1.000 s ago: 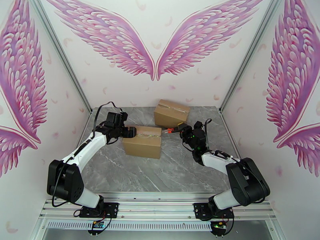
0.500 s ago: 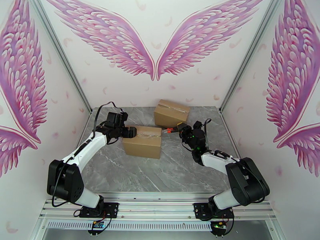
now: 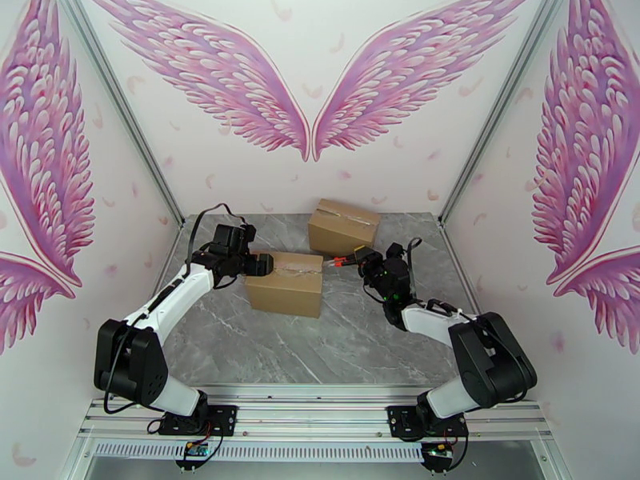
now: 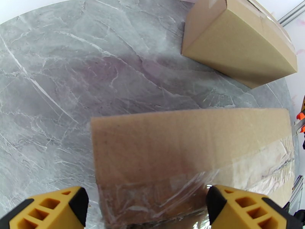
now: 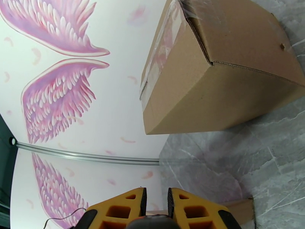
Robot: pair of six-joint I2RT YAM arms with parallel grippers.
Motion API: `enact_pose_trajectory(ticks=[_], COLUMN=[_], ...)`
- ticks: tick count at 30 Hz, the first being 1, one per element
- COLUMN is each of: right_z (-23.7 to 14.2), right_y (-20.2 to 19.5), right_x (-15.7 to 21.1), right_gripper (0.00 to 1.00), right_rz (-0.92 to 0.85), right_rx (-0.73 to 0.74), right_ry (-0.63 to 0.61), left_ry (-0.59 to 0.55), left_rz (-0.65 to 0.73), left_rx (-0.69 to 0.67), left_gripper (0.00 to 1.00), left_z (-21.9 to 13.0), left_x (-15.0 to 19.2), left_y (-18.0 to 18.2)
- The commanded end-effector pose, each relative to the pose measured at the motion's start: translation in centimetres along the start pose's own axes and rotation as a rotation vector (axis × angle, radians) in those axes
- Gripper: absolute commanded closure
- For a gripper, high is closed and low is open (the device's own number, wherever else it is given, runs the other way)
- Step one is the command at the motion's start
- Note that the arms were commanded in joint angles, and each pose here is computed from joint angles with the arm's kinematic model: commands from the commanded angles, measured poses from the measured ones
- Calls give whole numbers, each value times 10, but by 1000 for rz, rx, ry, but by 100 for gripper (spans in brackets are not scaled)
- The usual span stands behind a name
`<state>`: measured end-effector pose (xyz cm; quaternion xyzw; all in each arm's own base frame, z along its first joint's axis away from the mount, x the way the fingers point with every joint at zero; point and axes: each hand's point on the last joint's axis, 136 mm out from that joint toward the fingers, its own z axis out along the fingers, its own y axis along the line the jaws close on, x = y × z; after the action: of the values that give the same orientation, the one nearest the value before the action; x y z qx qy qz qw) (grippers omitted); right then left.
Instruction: Unpack the express box
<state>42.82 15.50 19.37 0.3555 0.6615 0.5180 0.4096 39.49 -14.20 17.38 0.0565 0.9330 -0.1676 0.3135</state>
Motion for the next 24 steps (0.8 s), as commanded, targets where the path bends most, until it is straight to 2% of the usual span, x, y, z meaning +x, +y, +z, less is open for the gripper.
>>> enact_pose_trajectory(ticks=[1, 13, 24], right_z=[6, 11, 5], right_y=[7, 12, 14], right_x=[2, 17, 24], right_gripper=[100, 100, 100], right_rz=[-11, -28, -110], right_rx=[-21, -29, 30], right_ry=[-4, 36, 41], left_ry=[57, 65, 65], left_rz=[-3, 6, 20], left_rx=[0, 27, 58], left_gripper=[13, 13, 13], left_z=[8, 13, 13], left_x=[17, 19, 19], left_y=[-1, -12, -22])
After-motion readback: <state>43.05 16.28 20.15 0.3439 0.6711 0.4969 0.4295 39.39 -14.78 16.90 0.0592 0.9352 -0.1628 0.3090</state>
